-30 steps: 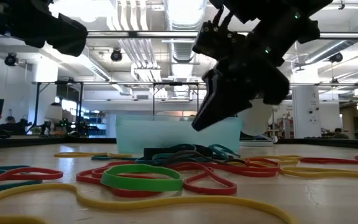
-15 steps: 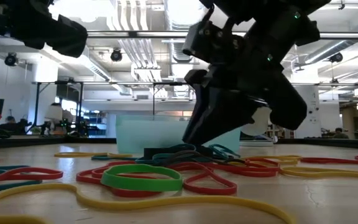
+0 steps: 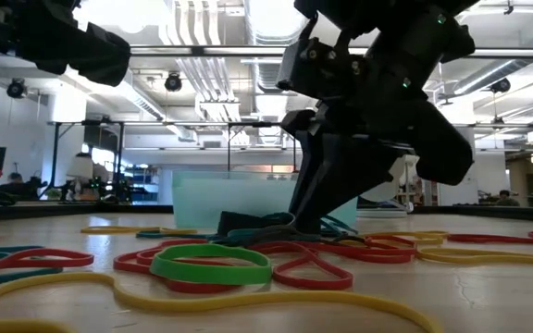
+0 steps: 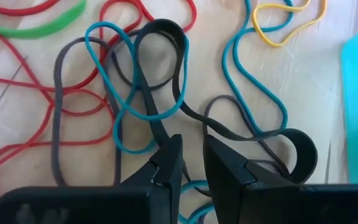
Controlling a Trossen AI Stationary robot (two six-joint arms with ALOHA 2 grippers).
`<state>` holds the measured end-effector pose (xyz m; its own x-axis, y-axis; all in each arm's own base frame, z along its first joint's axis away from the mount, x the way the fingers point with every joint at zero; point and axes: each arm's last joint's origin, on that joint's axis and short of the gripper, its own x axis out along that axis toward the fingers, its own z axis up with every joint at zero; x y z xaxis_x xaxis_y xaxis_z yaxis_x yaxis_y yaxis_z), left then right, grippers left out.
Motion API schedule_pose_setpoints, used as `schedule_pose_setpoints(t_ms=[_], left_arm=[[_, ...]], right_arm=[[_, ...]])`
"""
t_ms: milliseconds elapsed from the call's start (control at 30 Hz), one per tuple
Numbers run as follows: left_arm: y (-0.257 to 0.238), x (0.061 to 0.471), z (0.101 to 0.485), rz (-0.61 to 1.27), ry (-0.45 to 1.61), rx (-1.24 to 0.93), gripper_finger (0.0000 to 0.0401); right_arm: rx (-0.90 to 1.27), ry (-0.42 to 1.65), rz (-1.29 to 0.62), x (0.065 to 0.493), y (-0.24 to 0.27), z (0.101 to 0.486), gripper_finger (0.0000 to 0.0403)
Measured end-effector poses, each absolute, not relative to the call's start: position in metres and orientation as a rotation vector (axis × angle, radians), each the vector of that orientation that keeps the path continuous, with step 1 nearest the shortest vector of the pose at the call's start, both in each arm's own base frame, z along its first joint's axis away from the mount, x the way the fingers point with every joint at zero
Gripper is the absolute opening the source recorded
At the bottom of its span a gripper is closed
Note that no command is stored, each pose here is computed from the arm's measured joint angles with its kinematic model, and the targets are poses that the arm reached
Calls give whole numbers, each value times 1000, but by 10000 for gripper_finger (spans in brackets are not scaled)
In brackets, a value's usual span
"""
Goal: Pick and place rubber bands into bin
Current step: Put the black rubber band into the green bin
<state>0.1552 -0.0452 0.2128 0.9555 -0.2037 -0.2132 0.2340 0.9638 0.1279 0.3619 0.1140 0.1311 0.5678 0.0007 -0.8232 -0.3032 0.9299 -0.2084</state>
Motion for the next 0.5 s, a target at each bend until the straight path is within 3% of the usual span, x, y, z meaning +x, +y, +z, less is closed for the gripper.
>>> schedule_pose_setpoints(t_ms=[500], left_arm=[[-45,155,212,-223,202,153,91]], right_arm=[[-346,939,192,361,115,139,59]])
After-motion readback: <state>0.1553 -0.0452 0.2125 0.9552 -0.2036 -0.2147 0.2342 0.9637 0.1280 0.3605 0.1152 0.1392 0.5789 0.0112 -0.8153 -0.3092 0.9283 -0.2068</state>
